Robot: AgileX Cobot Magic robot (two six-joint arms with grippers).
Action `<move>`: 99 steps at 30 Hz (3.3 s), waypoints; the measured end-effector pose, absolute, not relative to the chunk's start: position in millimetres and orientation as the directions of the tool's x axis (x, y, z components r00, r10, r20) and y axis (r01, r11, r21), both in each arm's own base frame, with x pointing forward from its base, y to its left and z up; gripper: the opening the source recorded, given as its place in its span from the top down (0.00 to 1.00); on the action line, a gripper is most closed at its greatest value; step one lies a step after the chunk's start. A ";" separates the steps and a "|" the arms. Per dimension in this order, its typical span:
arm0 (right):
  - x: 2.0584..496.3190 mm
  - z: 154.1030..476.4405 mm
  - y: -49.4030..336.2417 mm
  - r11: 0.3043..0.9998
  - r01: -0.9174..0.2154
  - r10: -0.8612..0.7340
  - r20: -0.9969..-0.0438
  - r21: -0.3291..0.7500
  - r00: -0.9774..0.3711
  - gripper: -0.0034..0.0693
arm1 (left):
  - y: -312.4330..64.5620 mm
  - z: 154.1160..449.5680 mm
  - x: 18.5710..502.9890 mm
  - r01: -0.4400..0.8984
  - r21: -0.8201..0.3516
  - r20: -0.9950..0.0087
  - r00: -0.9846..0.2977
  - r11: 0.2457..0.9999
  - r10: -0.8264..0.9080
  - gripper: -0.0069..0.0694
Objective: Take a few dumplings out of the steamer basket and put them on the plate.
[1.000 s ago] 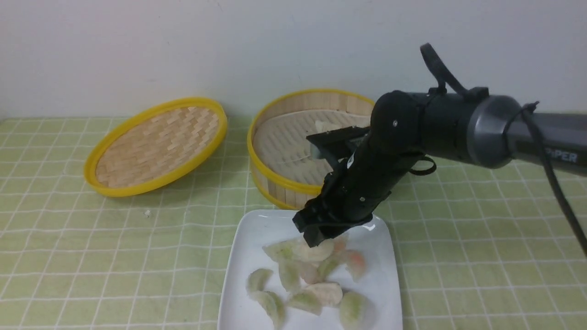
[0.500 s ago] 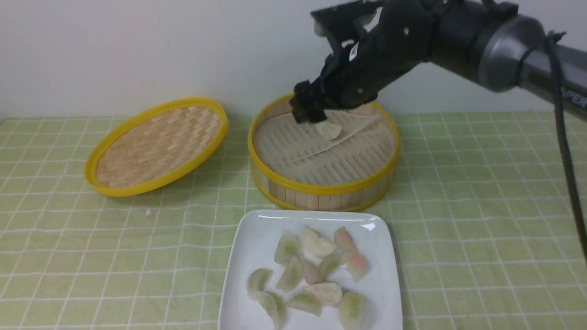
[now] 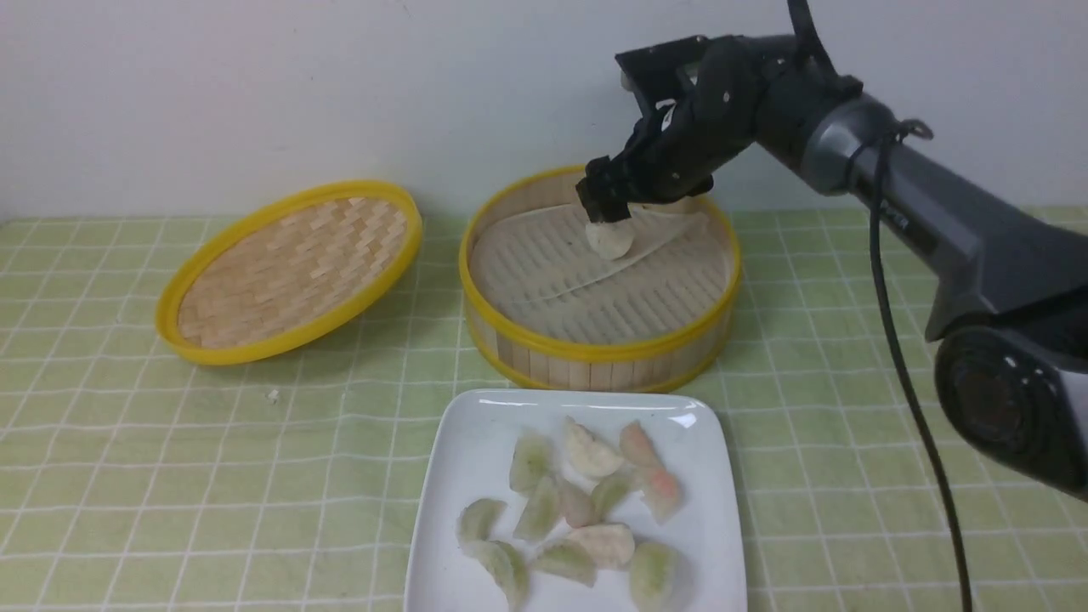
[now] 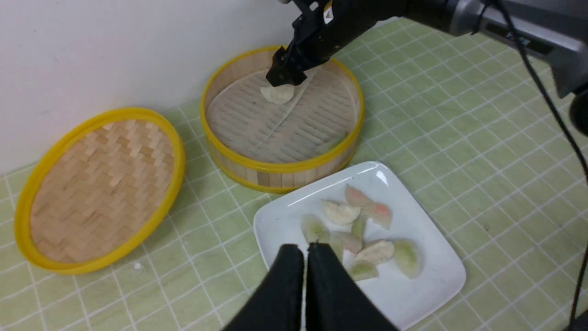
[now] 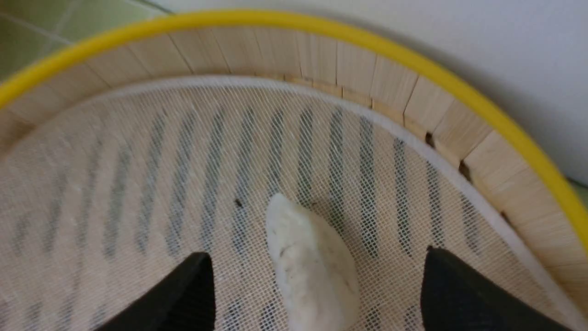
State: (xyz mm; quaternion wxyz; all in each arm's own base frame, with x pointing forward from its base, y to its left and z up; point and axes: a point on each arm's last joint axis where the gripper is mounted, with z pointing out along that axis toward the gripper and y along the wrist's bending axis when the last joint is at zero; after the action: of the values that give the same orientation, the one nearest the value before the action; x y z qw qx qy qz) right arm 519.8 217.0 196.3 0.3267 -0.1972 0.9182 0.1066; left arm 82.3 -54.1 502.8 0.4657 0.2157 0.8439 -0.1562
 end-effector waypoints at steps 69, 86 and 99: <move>261.5 216.9 265.6 0.768 -0.635 -0.628 -0.098 0.077 -0.772 0.33 | -55.1 501.9 86.1 0.501 -0.049 -0.850 -0.476 0.864 0.228 0.92; 129.7 408.5 109.1 0.879 -0.433 -0.116 -0.793 0.198 -0.598 0.97 | -54.8 501.9 86.3 0.519 -0.007 -0.851 -0.452 0.855 0.267 0.92; 6.7 337.7 -7.1 0.688 -0.643 0.406 -0.913 0.337 -0.043 0.97 | -58.8 501.9 83.7 0.553 -0.042 -0.850 -0.457 0.832 0.261 0.92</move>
State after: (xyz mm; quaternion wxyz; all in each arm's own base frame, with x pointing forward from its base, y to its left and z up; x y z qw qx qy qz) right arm 6.7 -7.1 337.7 0.6849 -0.0964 0.6124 0.3829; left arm 83.7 -58.8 501.9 0.4610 0.2426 0.8387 -0.1586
